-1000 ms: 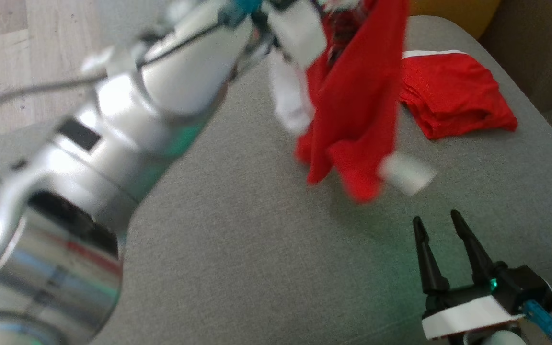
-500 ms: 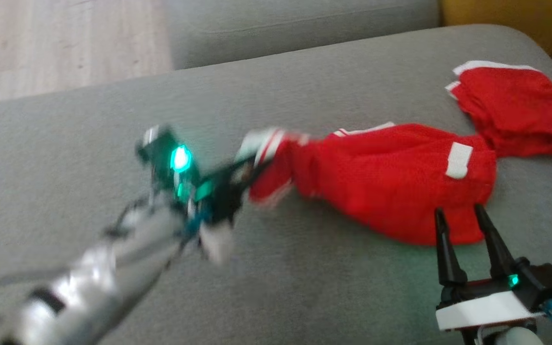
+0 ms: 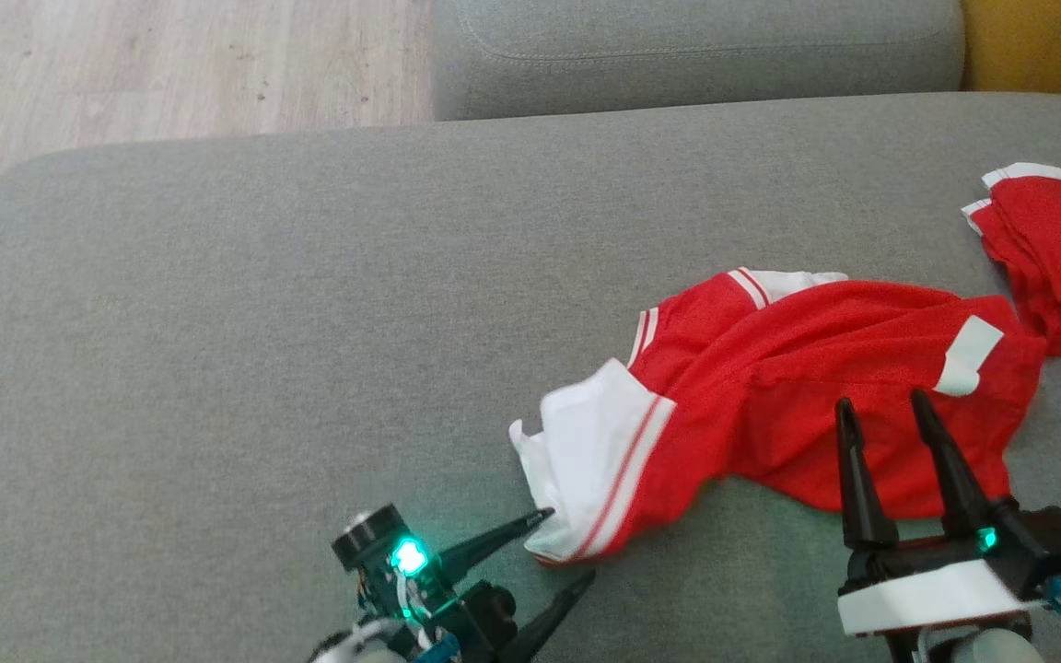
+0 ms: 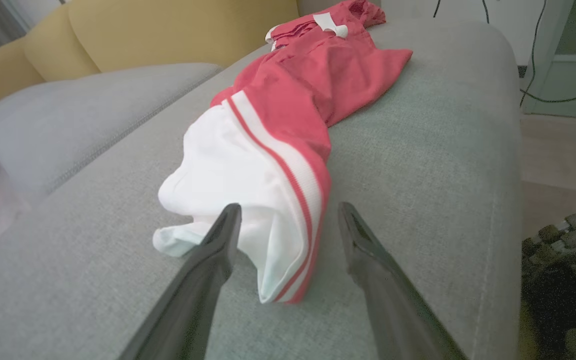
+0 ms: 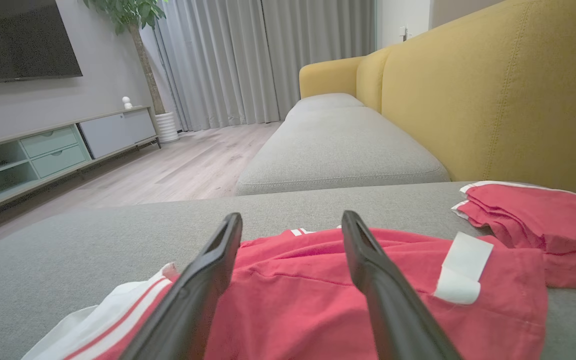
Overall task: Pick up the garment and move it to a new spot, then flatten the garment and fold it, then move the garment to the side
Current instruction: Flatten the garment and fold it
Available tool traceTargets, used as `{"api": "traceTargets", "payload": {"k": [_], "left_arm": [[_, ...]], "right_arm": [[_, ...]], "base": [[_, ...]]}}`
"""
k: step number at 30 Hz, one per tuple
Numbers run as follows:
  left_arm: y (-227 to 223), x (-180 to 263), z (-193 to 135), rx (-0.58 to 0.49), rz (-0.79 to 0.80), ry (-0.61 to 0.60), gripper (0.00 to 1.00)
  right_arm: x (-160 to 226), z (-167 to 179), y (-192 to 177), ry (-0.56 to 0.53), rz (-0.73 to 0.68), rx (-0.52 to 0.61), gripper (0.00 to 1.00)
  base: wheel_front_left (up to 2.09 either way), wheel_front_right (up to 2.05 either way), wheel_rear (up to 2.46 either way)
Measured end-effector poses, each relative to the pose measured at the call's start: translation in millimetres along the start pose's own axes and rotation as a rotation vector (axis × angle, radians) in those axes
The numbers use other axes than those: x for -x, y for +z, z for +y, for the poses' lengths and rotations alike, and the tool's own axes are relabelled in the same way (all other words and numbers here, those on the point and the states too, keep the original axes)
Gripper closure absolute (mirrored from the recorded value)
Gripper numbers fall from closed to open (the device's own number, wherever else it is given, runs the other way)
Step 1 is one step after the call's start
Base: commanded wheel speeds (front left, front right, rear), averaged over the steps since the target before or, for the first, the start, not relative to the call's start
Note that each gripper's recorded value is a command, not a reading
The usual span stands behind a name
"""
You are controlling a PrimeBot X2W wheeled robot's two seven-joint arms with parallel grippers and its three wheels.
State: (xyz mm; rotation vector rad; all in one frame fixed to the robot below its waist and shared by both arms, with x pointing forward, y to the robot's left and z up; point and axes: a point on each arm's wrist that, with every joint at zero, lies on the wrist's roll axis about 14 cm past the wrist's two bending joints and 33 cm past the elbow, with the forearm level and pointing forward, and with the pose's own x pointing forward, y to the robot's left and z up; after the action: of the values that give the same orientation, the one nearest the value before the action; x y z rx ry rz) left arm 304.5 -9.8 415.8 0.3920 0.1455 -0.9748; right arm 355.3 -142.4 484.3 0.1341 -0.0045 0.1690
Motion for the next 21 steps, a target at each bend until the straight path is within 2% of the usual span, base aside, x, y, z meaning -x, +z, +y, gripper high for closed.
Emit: {"api": "traceTargets", "payload": {"k": [3,6,11,14,18,21], "left_arm": [[0.7,2.6,-7.5,0.089,-0.007,0.011,0.0],[9.9,4.9,-1.1,0.219,-0.046,0.066,0.0],[28.1,12.4,38.8,0.467,-0.146,0.228,0.0],[20.9,17.9,58.9,0.674,-0.142,0.312,0.0],[-0.7,13.1,54.2,0.865,-0.035,0.31,0.0],[-8.6,2.9,41.2,0.974,0.025,0.262,0.0]], "right_arm": [[-1.1,2.2,0.5,0.008,-0.002,0.0,0.0],[-1.0,2.7,1.0,0.009,-0.003,0.001,0.0],[0.2,0.5,1.0,0.003,-0.003,0.003,0.0],[1.2,-0.8,1.1,-0.001,-0.003,0.003,0.0],[2.2,-3.0,-0.1,-0.006,0.002,0.005,0.0],[3.0,-6.3,-2.4,-0.01,0.011,0.013,0.0]], "base": [[0.0,0.0,0.0],[0.0,0.0,0.0],[0.0,0.0,0.0],[0.0,0.0,0.0],[0.0,0.0,0.0],[0.0,0.0,0.0]]}}
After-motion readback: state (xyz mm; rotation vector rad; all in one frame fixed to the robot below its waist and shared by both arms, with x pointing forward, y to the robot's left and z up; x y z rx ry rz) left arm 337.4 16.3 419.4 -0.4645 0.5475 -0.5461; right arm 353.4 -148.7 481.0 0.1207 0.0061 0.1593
